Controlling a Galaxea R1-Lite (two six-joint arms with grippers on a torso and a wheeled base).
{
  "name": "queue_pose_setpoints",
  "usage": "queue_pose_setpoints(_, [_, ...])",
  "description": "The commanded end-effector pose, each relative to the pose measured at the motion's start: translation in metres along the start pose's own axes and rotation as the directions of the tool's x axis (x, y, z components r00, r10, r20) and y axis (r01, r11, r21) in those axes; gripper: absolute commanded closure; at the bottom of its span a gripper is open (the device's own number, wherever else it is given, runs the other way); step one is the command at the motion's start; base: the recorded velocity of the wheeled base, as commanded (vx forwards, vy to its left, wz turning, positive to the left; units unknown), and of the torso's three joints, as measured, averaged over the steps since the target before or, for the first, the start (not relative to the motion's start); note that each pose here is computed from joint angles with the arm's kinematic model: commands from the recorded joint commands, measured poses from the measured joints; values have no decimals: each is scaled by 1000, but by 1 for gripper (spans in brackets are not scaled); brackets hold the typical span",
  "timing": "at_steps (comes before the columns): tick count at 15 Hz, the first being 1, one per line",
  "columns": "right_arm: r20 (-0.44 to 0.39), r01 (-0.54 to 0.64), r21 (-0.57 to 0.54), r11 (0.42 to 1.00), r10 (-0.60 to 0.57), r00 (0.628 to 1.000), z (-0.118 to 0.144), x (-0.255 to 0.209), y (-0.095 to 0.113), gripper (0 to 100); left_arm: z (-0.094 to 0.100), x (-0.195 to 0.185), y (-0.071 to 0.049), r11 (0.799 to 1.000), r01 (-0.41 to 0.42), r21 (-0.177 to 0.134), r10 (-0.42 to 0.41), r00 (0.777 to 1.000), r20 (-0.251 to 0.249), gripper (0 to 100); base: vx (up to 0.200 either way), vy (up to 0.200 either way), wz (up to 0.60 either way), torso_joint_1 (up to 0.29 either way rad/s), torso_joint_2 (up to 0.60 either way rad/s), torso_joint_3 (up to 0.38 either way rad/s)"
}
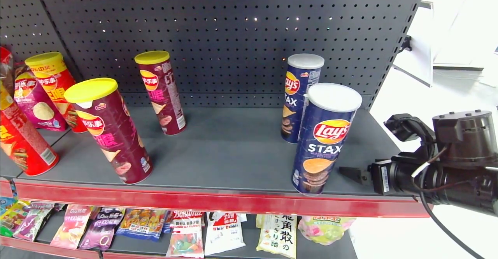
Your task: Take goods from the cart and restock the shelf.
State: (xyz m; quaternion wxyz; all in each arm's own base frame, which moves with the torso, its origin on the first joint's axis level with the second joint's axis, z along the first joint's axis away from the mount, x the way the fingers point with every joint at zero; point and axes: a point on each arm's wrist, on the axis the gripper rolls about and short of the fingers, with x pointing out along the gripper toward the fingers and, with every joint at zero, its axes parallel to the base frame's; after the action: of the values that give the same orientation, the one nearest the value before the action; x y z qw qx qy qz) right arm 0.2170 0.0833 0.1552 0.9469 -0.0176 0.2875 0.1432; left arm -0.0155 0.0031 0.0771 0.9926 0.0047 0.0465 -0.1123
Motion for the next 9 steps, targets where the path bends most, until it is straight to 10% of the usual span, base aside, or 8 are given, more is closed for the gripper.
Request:
queue_pose_setpoints(1, [-5,-16,-12,1000,16,1000,1,4,5,0,0,0,0,1000,0,0,0,1000,-2,0,0,0,0,0,0,0])
queue_pose_setpoints(9, [-26,-67,-47,997,66,997,0,10,21,0,0,0,0,1000,-1,0,1,1000,-2,0,0,0,0,0,0,0])
